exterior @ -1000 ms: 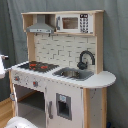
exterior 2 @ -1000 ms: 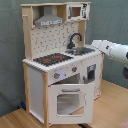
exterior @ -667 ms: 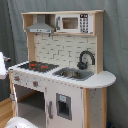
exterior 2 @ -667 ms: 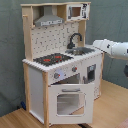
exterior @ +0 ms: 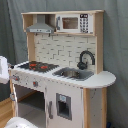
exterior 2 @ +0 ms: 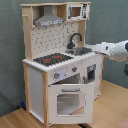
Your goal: Play with the kitchen
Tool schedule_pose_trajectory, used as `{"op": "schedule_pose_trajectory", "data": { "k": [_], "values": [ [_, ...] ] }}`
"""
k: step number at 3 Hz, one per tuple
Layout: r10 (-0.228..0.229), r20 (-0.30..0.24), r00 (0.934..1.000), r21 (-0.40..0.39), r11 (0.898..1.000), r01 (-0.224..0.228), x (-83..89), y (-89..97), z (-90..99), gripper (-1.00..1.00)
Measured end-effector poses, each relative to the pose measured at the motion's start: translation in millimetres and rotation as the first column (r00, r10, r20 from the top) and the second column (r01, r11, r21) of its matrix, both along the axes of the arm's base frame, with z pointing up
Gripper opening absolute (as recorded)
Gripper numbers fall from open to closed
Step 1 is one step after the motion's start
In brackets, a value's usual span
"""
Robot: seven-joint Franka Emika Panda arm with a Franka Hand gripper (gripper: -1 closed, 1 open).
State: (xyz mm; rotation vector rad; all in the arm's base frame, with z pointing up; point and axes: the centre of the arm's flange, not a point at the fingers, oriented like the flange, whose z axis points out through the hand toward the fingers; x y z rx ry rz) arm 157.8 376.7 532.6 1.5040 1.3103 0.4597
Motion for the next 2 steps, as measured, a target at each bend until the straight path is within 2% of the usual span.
{"op": "schedule_pose_trajectory", "data": {
  "k": [1, 2],
  "values": [
    [0.01, -0.111, 0.9938, 0.031, 0.999, -0.007, 13.6, -8.4, -14.2, 1.0],
    [0.022, -0.231, 0.9726, 0.062, 0.998, -0.008, 32.4, -17.3, -28.9, 1.0]
  ]
}}
